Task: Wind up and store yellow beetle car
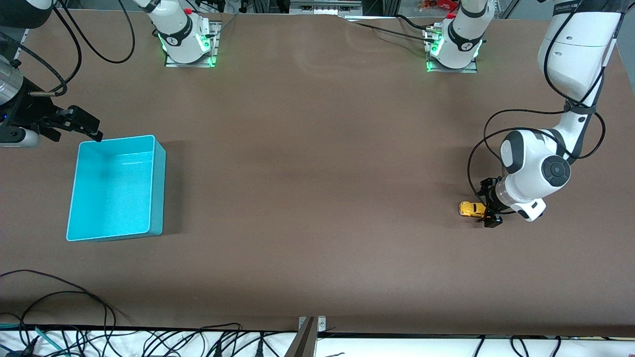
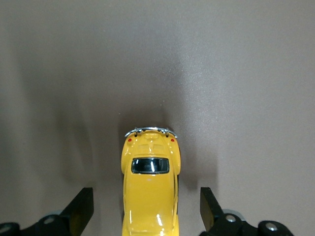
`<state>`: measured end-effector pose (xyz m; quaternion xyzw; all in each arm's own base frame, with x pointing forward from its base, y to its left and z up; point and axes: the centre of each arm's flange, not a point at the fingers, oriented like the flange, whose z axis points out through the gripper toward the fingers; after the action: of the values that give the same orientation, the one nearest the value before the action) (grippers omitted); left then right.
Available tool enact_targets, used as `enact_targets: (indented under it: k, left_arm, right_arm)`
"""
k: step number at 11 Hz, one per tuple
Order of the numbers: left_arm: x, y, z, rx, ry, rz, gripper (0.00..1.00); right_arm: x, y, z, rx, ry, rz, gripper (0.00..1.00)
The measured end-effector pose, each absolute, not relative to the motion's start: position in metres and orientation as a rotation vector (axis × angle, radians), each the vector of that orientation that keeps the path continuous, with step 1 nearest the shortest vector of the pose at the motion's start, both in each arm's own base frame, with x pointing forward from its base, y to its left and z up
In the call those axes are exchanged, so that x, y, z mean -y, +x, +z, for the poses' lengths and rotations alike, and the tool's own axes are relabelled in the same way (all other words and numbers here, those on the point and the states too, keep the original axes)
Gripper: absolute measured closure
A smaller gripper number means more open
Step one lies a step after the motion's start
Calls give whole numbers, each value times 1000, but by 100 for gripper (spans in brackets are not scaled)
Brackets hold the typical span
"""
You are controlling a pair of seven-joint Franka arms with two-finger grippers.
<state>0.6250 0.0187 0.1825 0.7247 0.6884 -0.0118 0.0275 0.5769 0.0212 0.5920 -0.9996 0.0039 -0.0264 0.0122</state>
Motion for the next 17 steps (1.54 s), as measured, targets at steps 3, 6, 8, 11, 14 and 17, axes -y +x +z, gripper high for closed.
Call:
enact_targets:
  k: [3, 6, 8, 11, 14, 17]
  left_arm:
    - [-16, 628, 181, -2121, 2240, -35, 27]
    - [-16, 629, 181, -2119, 2240, -33, 55]
    - [-15, 632, 184, -2114, 2239, -27, 55]
    - [20, 642, 200, -2118, 2248, -113, 55]
    - [70, 641, 203, -2194, 2175, -167, 55]
    - [100, 632, 181, -2273, 2184, -150, 55]
  right_arm:
    - [-21, 577, 592, -12, -3116, -82, 0]
    - [-21, 577, 592, -12, -3116, -82, 0]
    - [-21, 577, 592, -12, -3116, -82, 0]
    - [-21, 577, 592, -12, -3116, -82, 0]
    - [-21, 577, 592, -12, -3116, -82, 0]
    - [-21, 577, 592, -12, -3116, -81, 0]
